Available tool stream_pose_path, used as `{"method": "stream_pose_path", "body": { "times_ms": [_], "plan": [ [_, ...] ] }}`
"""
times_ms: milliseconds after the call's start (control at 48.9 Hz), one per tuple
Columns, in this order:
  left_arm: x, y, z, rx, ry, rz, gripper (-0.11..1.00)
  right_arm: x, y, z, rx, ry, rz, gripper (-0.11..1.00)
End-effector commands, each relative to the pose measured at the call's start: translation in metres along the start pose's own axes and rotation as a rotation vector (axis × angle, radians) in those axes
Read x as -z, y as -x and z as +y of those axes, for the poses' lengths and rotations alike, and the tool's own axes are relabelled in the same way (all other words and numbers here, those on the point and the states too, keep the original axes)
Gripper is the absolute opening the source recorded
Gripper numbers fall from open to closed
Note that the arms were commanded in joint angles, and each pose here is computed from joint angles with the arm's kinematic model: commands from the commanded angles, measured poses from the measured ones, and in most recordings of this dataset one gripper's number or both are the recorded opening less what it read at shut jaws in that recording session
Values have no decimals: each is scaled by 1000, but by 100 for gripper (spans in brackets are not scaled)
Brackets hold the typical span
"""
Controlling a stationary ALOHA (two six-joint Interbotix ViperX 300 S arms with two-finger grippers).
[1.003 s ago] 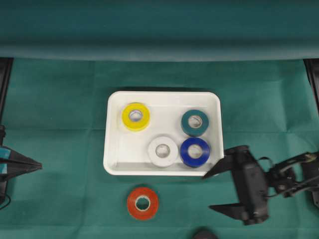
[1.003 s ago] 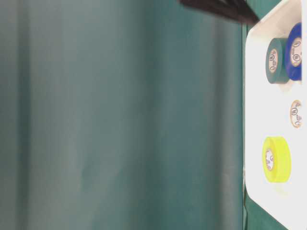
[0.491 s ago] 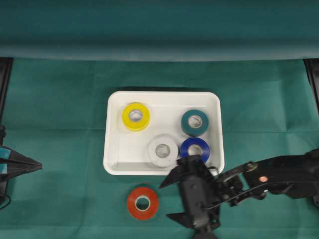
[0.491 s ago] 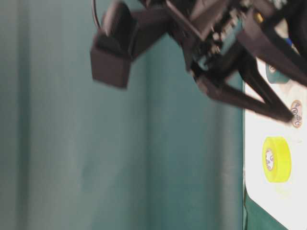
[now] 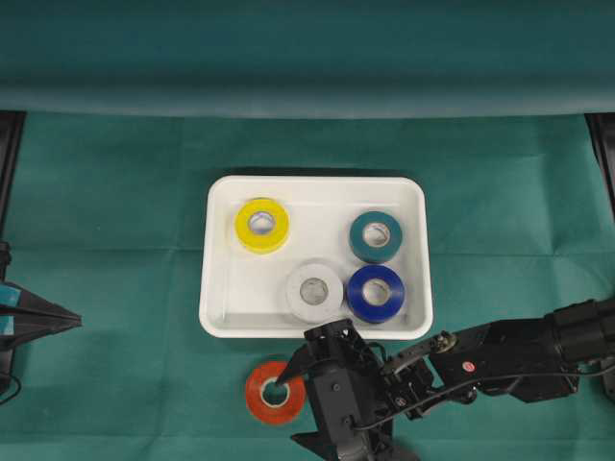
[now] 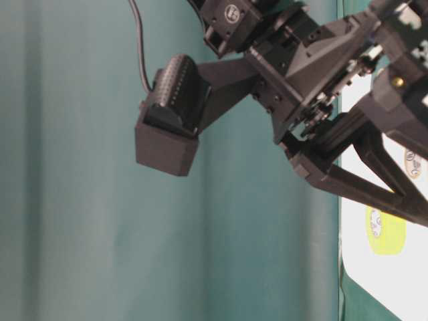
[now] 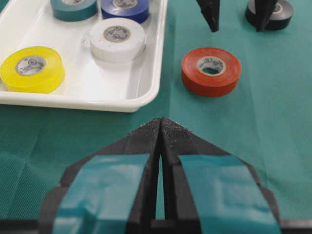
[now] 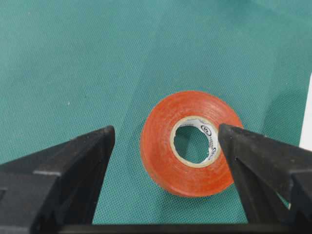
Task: Put the tape into the white case with the right arm.
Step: 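Move the right gripper down over the red tape roll, then close the right gripper on the red tape and lift it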
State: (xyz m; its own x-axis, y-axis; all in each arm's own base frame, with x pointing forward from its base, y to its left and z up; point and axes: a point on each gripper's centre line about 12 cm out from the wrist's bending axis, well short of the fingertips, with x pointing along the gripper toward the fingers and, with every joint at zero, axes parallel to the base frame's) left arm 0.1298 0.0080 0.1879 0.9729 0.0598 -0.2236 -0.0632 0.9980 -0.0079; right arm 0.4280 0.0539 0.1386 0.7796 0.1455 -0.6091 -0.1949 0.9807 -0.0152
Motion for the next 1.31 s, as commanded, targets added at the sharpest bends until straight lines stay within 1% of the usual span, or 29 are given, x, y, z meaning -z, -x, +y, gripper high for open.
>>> {"method": "stream_pose_path", "body": {
  "times_ms": [0,143,368,409,512,655,880,1105,1166,1207,1269,1289],
  "plan": [
    [-4,-1,0,-3,1,-6,0,-13,3,0,-1,1,-36,58],
    [-5,-1,0,-3,1,-9,0,-9,-3,0,-4,1,-25,58],
    [-4,-1,0,-3,1,-8,0,-4,-22,1,-5,-8,2,58],
    [-4,-1,0,-3,1,-6,0,-3,-25,1,-7,-17,5,58],
    [-4,-1,0,-3,1,-8,0,-3,-30,1,-6,-61,9,58],
    [-4,-1,0,-3,1,-6,0,3,-37,1,-6,-87,28,58],
    [-4,-1,0,-3,1,-9,0,10,-41,1,-5,-92,46,58],
    [-4,-1,0,-3,1,-8,0,10,-42,-1,8,-92,58,57],
    [-4,-1,0,-3,1,-8,0,9,-42,-2,14,-94,61,55],
    [-4,-1,0,-3,1,-6,0,10,-42,-2,19,-94,67,51],
    [-4,-1,0,-3,1,-8,0,9,-43,-3,26,-100,72,43],
    [-4,-1,0,-2,0,-6,0,9,-43,-3,27,-103,72,36]
  ]
}}
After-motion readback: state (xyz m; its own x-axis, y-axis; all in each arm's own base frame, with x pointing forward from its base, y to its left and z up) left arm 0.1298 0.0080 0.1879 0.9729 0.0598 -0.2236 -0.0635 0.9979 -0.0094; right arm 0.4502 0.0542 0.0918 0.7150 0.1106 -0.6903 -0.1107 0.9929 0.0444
